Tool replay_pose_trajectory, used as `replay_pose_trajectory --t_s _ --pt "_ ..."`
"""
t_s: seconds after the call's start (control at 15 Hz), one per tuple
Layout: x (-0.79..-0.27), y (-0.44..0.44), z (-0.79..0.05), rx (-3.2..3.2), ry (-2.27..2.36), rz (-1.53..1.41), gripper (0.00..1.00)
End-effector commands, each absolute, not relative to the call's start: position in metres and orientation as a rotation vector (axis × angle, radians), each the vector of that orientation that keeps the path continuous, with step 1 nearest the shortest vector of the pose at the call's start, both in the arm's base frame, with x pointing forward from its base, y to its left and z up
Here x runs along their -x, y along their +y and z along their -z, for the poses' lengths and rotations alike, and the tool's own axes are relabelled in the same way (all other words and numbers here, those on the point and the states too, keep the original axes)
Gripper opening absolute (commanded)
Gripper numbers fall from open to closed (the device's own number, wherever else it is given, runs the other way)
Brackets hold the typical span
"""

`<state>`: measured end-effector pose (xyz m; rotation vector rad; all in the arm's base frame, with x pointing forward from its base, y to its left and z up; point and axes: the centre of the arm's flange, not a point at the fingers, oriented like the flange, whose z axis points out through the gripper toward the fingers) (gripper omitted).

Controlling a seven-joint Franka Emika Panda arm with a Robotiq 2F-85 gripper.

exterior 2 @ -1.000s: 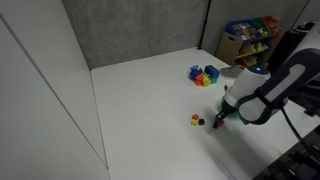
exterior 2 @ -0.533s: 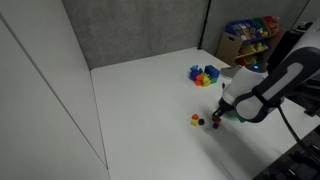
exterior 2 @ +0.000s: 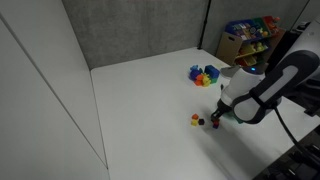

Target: Put the orange block on the purple block

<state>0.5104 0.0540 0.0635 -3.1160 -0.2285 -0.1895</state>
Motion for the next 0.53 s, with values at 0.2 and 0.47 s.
replay_pose_trajectory --t_s 0.2,0.47 --pt "-0.527 0.05 -0.108 3.069 -0.15 0.218 0.84" --pt "-0.54 0.026 -0.155 3.066 -0.094 0.199 1.0"
